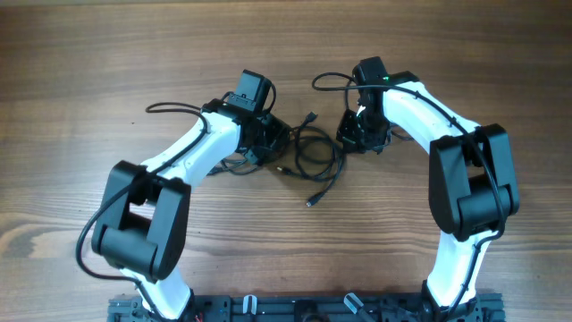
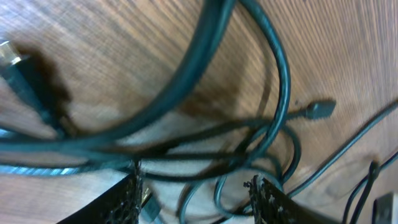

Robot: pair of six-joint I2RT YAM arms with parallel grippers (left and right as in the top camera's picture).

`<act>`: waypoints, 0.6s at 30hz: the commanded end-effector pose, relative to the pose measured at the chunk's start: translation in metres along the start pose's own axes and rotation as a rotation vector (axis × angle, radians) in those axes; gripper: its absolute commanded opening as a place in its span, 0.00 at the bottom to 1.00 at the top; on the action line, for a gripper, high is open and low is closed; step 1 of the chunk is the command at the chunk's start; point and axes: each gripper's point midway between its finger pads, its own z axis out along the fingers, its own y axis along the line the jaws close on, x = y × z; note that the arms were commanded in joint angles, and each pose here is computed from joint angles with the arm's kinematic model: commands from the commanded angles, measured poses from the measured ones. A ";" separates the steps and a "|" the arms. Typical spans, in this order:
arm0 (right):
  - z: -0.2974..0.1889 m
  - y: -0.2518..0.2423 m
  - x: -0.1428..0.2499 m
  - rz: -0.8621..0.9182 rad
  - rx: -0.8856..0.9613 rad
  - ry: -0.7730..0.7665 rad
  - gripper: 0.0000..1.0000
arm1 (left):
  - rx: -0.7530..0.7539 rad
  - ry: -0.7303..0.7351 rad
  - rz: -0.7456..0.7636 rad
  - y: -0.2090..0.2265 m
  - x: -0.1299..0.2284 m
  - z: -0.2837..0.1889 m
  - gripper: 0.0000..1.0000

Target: Untangle cables

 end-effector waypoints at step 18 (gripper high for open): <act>-0.009 0.005 0.002 0.004 -0.029 -0.012 0.04 | -0.110 -0.008 -0.083 0.026 -0.008 0.036 0.38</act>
